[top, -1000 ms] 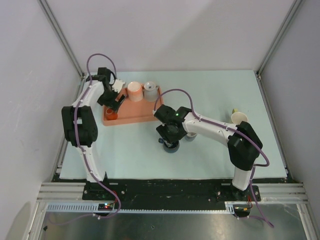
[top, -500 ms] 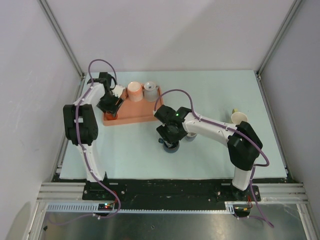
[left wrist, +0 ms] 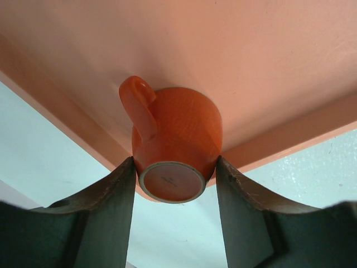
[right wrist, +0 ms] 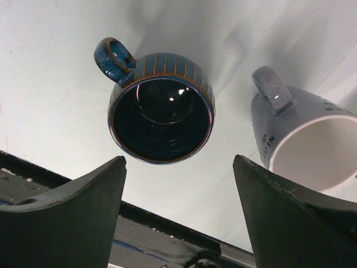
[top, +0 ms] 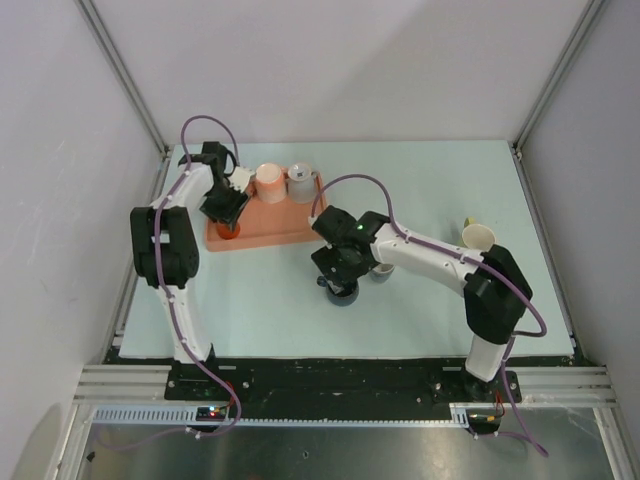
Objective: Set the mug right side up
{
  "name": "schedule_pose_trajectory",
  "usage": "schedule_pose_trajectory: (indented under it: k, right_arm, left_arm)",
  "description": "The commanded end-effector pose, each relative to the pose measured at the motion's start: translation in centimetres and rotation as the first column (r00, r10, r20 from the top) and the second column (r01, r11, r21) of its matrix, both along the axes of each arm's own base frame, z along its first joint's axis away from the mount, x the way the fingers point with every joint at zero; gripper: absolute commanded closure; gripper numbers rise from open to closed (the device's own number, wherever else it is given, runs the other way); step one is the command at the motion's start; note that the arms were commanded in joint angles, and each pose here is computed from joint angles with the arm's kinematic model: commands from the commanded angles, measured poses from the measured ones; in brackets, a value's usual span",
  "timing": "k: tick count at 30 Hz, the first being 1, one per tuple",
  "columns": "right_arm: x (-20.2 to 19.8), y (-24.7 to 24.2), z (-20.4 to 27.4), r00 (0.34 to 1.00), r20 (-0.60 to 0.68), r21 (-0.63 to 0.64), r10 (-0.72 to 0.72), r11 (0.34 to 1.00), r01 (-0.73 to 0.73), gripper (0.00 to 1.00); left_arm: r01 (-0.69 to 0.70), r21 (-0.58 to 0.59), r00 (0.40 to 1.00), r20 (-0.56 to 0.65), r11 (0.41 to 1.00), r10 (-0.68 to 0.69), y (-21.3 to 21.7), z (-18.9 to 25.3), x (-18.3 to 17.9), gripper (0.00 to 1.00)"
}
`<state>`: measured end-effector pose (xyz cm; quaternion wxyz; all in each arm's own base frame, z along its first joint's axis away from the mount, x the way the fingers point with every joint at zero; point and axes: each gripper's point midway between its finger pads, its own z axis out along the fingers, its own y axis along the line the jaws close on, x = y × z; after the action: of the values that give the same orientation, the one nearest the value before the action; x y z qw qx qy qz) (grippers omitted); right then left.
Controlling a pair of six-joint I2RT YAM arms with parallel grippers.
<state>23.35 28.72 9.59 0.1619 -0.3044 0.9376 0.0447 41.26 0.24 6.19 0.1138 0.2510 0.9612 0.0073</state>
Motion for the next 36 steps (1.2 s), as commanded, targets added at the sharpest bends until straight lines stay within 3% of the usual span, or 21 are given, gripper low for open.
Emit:
schedule_pose_trajectory:
  k: [1,5,8,14,19,24,30,36]
  right_arm:
    - [0.4,-0.2,2.8,0.998,0.063,0.055,-0.009,0.998,0.005,0.16]
    - [0.2,0.1,4.2,0.997,0.071,0.107,-0.007,0.994,0.000,0.12]
    - [0.3,1.2,6.5,0.996,0.091,0.217,0.000,0.976,-0.020,0.08]
    - [1.8,3.4,12.4,0.989,0.149,0.503,-0.015,0.862,-0.062,0.01]
    - [5.8,4.7,18.0,0.982,0.139,0.800,-0.126,0.599,-0.036,0.00]
    - [9.9,6.6,21.9,0.977,0.083,0.936,-0.199,0.353,-0.007,0.01]
    - [12.9,8.0,26.0,0.978,-0.115,0.993,-0.174,0.011,0.118,0.03]
    - [13.7,9.7,26.7,0.970,-0.237,0.961,-0.063,-0.159,0.225,0.01]
  left_arm:
    - [0.024,-0.059,1.000,0.011,0.998,-0.023,-1.6,-0.6,1.2,0.98]
    - [0.024,-0.116,0.998,0.062,0.993,-0.017,-2.7,1.4,1.8,1.00]
    - [0.018,-0.181,0.994,0.111,0.983,0.002,-3.9,3.7,2.1,1.00]
    - [0.061,-0.285,0.979,0.205,0.957,-0.001,-6.9,8.7,1.5,1.00]
    - [0.123,-0.354,0.960,0.278,0.927,-0.022,-9.3,12.4,1.2,1.00]
    - [0.170,-0.419,0.946,0.324,0.892,-0.028,-11.4,15.3,0.7,1.00]
    - [0.333,-0.476,0.877,0.473,0.814,-0.082,-15.2,22.8,-1.3,1.00]
    - [0.422,-0.555,0.836,0.545,0.717,-0.071,-17.6,28.7,-3.6,1.00]
